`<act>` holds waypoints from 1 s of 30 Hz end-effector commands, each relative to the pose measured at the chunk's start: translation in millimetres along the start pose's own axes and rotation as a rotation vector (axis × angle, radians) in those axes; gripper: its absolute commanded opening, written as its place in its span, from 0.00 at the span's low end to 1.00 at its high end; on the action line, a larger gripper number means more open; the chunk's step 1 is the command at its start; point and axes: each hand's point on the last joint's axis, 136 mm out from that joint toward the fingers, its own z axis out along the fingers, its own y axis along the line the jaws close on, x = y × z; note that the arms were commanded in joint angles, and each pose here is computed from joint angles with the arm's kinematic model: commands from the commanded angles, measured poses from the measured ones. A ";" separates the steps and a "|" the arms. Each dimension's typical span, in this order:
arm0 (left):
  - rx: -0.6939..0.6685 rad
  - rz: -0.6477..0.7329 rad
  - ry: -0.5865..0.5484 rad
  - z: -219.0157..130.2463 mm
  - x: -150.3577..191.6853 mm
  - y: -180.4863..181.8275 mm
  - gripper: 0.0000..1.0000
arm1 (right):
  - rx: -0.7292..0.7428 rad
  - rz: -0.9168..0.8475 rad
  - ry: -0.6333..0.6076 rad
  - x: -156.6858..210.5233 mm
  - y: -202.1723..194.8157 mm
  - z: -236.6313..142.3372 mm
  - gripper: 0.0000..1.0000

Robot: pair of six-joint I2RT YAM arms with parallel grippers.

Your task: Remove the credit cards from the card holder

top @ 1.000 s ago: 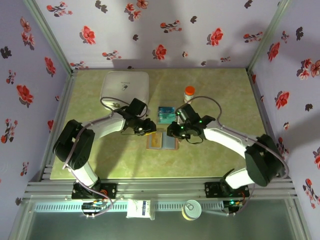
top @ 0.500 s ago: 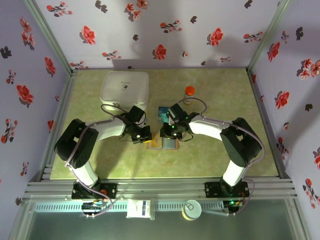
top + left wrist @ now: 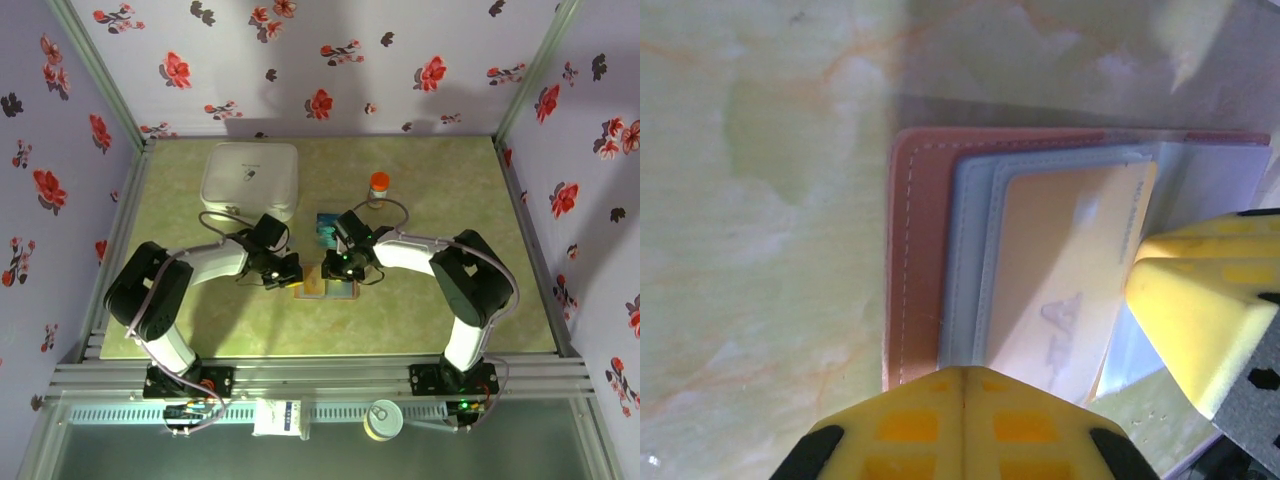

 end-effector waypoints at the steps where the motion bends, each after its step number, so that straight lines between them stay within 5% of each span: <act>1: 0.005 -0.001 -0.026 -15.8 -1.6 -7.6 0.07 | -0.025 -0.029 -0.042 -7.7 10.2 -16.7 0.23; 30: -0.072 0.025 0.042 13.7 -11.2 6.0 0.00 | -0.135 0.058 -0.013 2.6 19.1 -6.1 0.27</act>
